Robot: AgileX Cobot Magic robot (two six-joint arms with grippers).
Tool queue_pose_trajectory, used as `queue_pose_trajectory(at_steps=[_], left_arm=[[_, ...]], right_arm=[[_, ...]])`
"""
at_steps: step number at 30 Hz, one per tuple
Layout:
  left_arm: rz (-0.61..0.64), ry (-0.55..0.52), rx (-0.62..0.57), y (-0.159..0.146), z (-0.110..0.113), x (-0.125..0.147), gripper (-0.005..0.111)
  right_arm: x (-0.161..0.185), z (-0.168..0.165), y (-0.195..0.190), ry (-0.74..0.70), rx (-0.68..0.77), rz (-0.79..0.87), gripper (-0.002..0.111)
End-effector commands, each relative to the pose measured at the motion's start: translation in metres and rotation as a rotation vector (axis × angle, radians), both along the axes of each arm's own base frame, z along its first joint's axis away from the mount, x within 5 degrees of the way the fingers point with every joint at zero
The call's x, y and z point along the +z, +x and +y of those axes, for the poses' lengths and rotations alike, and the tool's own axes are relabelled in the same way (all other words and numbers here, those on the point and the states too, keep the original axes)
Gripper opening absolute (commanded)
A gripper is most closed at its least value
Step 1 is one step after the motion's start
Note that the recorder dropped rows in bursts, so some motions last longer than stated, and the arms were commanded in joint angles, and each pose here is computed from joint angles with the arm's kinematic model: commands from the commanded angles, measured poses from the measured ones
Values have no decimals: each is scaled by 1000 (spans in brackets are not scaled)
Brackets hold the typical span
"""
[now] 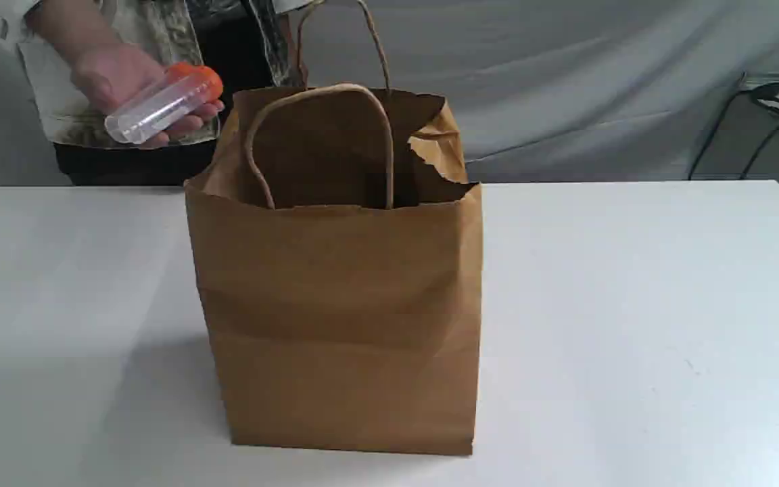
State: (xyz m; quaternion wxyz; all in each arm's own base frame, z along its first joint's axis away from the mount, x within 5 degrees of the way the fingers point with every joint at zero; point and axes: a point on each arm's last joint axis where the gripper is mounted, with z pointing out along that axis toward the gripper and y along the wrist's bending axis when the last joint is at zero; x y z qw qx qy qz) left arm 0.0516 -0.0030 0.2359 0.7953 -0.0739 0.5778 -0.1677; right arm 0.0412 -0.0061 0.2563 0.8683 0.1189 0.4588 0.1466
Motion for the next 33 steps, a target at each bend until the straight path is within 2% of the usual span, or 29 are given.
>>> queue_pose_trajectory(at_steps=[1, 2, 3, 6, 16, 18, 26, 28, 33], left_arm=[[-114, -341, -78, -4, 6, 10, 0], [-123, -410, -89, -5, 7, 11, 0], [-124, -434, -93, -5, 8, 11, 0], [-147, -431, -92, -6, 8, 12, 0], [-403, -458, -84, -19, 15, 30, 1], [-410, -400, -54, -19, 15, 33, 1], [-577, -5, 192, -47, 17, 112, 1], [-639, 50, 254, -54, 18, 136, 1], [-756, 111, 351, -62, 19, 185, 1]], right_arm=[[-7, 1, 4, 5, 13, 83, 0], [-10, 1, 5, 5, 16, 113, 0], [-11, 1, 6, 6, 18, 134, 0], [-14, 2, 7, 6, 22, 164, 0], [-15, 2, 8, 6, 25, 174, 0], [-15, 2, 8, 6, 25, 174, 0], [-16, 2, 8, 8, 28, 192, 0], [-18, 2, 9, 8, 30, 210, 0], [-19, 3, 9, 12, 43, 223, 0]])
